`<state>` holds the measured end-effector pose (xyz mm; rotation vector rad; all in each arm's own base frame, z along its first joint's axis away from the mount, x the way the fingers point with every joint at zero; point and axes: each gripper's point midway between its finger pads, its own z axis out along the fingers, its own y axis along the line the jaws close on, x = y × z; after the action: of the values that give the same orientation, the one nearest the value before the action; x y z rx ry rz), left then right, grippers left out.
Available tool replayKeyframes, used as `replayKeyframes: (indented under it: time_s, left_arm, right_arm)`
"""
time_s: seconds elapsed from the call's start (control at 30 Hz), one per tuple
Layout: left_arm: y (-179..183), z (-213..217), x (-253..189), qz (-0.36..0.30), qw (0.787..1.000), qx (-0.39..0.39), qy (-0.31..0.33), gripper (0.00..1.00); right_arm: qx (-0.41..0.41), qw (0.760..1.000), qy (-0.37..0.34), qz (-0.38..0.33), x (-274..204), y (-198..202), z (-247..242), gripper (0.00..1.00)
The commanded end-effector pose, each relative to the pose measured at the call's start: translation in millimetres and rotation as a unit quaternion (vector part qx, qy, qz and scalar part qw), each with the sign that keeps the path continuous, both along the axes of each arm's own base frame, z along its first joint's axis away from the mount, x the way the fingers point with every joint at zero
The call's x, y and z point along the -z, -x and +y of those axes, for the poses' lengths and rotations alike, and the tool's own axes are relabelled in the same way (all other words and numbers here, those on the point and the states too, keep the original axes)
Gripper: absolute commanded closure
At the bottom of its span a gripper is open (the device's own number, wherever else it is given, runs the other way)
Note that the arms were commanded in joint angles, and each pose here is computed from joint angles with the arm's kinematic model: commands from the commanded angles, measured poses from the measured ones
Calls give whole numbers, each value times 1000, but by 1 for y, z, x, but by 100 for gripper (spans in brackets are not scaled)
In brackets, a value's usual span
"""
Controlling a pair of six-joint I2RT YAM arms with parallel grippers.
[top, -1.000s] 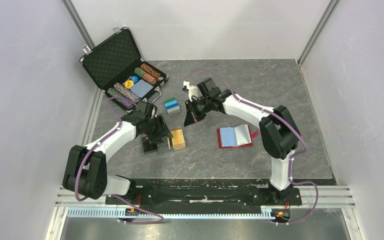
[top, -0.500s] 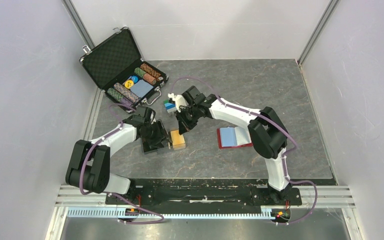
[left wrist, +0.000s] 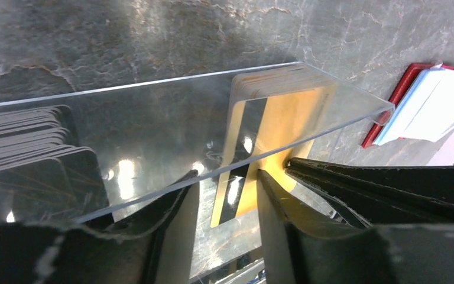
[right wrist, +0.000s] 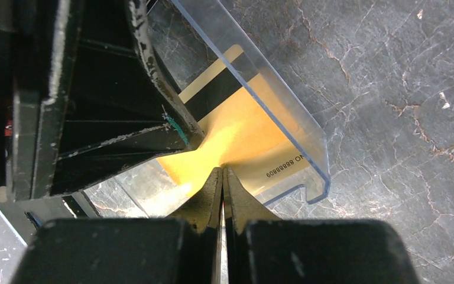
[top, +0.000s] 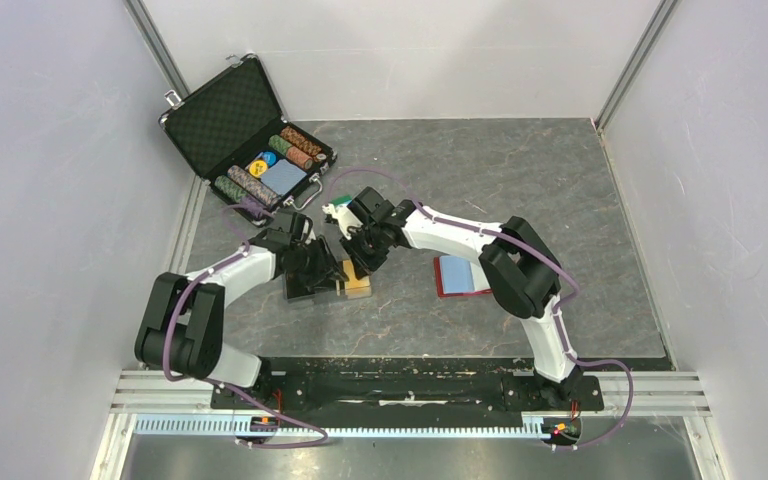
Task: Put the credit cards into the card holder
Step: Pick up the credit card from the storage box.
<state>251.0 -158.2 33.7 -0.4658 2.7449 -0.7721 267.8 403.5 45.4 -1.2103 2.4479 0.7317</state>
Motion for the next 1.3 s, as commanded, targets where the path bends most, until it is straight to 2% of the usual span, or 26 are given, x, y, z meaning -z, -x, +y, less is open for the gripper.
replayKeyframes:
  time_s: [0.0, 0.23, 0.27, 0.53, 0.6, 0.87, 1.03, 1.2, 1.27]
  left_arm:
    - [-7, -11, -4, -14, 999, 8, 36, 58]
    - [-13, -16, -27, -44, 997, 11, 55, 95]
    - [-14, -16, -30, -47, 997, 12, 56, 98]
    - [-13, -14, -42, -61, 997, 21, 50, 98]
    - [-14, -15, -46, -66, 996, 21, 51, 98]
    - [-24, -23, -79, -119, 989, 22, 86, 98]
    - [-31, -30, -113, -174, 977, 22, 120, 98]
    - [-37, -41, -152, -234, 956, 26, 174, 98]
    - [-39, -48, -168, -256, 944, 35, 206, 98]
  right_arm:
    - [5, 998, 63, -3, 27, 2, -20, 100]
    - [4, 998, 59, -4, 25, 2, -18, 100]
    - [4, 998, 56, -4, 24, 1, -17, 100]
    - [1, 1000, -2, -14, -17, -9, 0, 100]
    - [9, 999, -27, -18, -35, -15, 2, 94]
    - [57, 990, -123, -40, -110, -39, -16, 62]
    - [99, 977, -189, -24, -141, -51, -47, 35]
    - [120, 957, -263, 9, -156, -54, -81, 19]
    - [118, 948, -295, 28, -161, -51, -90, 17]
